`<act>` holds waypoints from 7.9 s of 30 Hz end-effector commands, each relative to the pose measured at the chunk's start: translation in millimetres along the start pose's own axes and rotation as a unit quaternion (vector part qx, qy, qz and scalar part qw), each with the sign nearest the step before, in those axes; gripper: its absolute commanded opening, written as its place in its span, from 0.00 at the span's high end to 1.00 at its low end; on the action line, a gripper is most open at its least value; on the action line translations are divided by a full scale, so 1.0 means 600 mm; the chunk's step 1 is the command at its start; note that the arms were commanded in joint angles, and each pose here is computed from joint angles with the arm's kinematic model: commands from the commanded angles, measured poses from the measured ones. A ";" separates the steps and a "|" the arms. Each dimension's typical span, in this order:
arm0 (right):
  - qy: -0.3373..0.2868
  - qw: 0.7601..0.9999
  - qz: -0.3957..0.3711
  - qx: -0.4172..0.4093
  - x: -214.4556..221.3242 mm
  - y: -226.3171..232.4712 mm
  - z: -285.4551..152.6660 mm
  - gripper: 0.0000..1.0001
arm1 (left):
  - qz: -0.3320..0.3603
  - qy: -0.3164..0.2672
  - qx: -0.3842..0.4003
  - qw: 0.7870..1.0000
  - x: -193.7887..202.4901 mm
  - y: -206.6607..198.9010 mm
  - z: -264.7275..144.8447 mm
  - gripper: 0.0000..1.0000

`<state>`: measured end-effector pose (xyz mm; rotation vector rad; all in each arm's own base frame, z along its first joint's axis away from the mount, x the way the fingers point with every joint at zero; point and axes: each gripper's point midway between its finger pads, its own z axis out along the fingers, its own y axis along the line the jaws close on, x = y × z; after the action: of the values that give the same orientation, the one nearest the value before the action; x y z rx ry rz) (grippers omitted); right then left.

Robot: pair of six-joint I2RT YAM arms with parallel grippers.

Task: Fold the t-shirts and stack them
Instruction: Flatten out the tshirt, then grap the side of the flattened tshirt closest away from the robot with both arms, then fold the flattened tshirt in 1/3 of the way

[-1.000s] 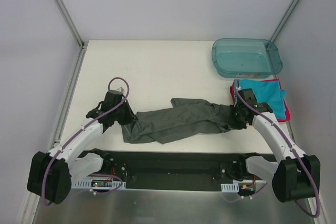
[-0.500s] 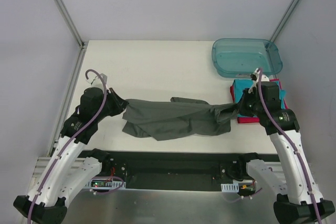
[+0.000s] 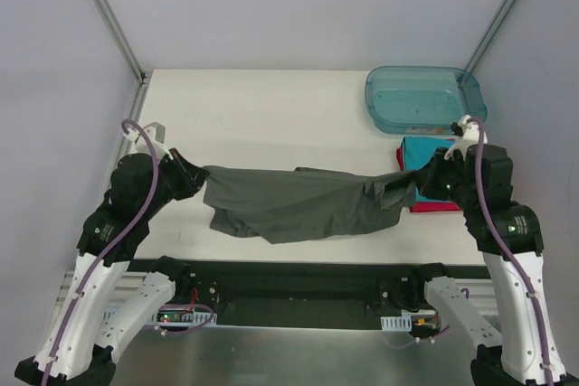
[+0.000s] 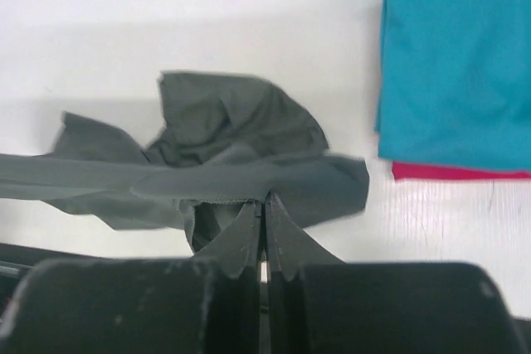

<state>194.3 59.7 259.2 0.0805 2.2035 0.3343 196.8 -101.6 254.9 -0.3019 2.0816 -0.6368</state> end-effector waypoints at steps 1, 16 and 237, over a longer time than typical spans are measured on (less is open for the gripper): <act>-0.125 0.990 -0.001 -0.065 -0.130 0.061 -0.081 1.00 | 0.022 -0.108 0.022 0.994 -0.119 -0.056 -0.059 1.00; -0.323 0.928 -0.084 -0.166 -0.314 0.161 -0.335 1.00 | 0.070 -0.293 0.124 0.945 -0.292 -0.177 -0.280 1.00; 0.278 0.905 -0.303 0.107 0.072 0.093 0.285 0.87 | -0.164 0.027 -0.371 0.914 0.083 0.324 0.166 1.00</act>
<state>271.5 157.2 138.1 -0.5564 2.7273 -0.2275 234.4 9.8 57.6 -1.1904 2.2484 0.0286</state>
